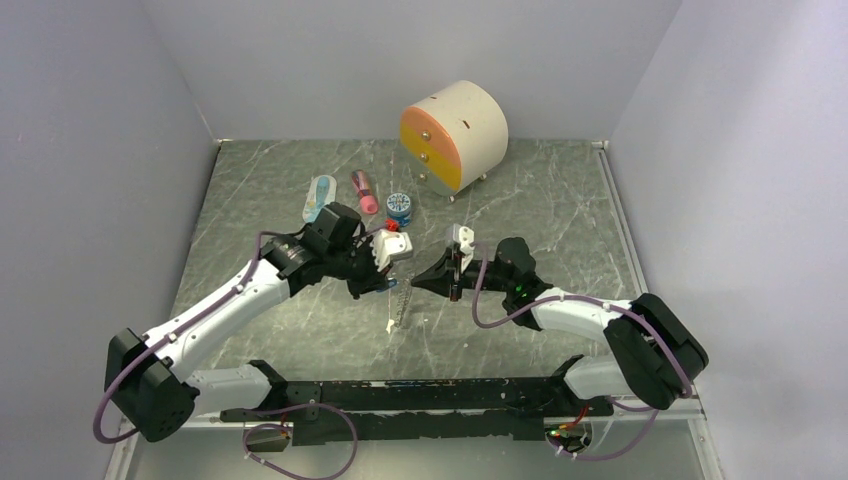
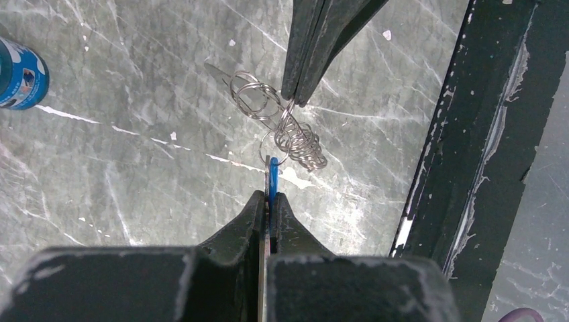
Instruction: Remove the keys from the keyring
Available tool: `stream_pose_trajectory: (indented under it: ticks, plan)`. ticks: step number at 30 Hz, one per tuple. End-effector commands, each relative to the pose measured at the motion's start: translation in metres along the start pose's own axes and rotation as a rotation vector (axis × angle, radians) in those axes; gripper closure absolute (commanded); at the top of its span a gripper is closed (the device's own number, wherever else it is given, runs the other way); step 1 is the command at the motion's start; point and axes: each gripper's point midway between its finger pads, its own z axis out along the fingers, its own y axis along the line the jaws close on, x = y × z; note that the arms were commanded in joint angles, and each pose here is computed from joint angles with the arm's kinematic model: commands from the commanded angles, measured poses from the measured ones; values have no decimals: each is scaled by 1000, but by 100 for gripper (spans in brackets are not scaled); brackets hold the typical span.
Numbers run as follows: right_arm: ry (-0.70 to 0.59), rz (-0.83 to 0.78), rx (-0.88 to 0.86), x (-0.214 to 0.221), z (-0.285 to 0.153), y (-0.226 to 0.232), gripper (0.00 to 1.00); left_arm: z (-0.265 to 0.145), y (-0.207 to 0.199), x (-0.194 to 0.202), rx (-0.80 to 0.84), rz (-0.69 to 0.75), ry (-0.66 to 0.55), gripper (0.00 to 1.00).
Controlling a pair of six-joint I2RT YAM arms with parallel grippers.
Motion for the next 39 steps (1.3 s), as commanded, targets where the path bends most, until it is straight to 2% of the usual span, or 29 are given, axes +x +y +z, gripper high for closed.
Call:
stream_pose_trajectory:
  ticks: [1, 9, 18, 29, 39]
  plan:
    - [-100, -34, -12, -29, -2, 3, 100, 4, 5, -3, -5, -4, 0, 98]
    - [-142, -29, -7, -38, -4, 5, 100, 14, 1, 0, 44, -22, 19, 97]
    - [-144, -31, 11, -39, -6, 3, 100, 8, 6, 0, 0, -20, 16, 97]
    - [-222, -20, 66, -55, -9, -2, 100, 21, -14, -10, 151, -45, -11, 97]
    - [-250, -3, 37, -60, -8, 3, 100, 32, -22, -16, 201, -61, -21, 97]
